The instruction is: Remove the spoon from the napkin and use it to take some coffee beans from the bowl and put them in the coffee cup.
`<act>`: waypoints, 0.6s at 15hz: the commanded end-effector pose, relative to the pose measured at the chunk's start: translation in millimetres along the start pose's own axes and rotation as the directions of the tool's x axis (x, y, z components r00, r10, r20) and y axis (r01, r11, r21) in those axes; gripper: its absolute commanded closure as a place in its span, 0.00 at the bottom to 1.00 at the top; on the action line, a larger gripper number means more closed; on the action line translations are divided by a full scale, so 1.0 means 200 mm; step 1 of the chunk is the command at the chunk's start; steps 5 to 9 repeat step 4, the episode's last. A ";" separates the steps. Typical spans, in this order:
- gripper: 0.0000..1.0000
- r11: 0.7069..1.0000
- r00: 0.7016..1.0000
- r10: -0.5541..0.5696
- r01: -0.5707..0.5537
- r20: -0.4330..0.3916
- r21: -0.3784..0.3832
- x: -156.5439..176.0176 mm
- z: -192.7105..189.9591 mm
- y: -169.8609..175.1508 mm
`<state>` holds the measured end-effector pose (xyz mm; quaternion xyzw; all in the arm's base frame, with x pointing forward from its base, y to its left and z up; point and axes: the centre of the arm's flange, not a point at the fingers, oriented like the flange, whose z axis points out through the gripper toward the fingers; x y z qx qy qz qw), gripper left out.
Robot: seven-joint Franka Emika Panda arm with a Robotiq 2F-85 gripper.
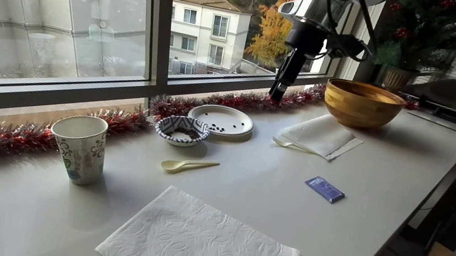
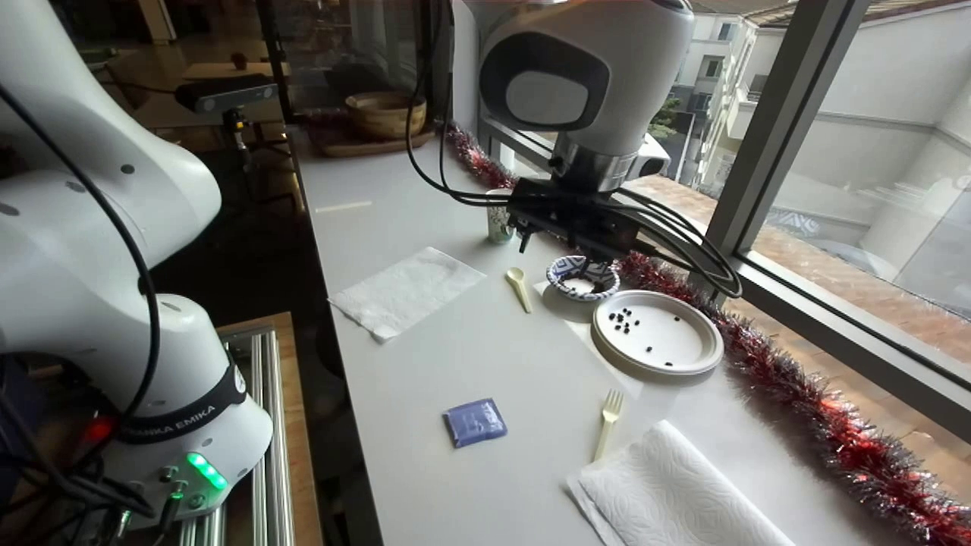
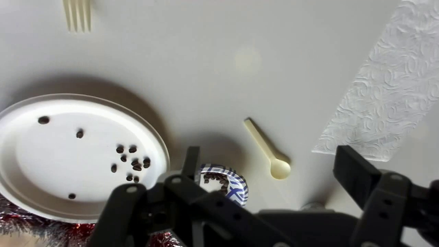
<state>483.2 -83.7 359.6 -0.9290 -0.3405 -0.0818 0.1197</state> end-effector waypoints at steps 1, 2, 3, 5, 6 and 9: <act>0.00 1.000 1.000 0.003 -0.003 -0.006 0.000 -0.01 -0.01 0.01; 0.00 1.000 1.000 -0.004 0.004 -0.005 0.009 0.00 0.01 0.00; 0.00 1.000 1.000 -0.015 0.015 0.000 0.018 0.03 0.04 -0.02; 0.00 0.999 1.000 -0.024 0.024 0.003 0.025 0.05 0.06 -0.04; 0.00 0.999 1.000 -0.024 0.024 0.003 0.025 0.05 0.06 -0.04; 0.00 0.999 1.000 -0.024 0.024 0.003 0.025 0.05 0.06 -0.04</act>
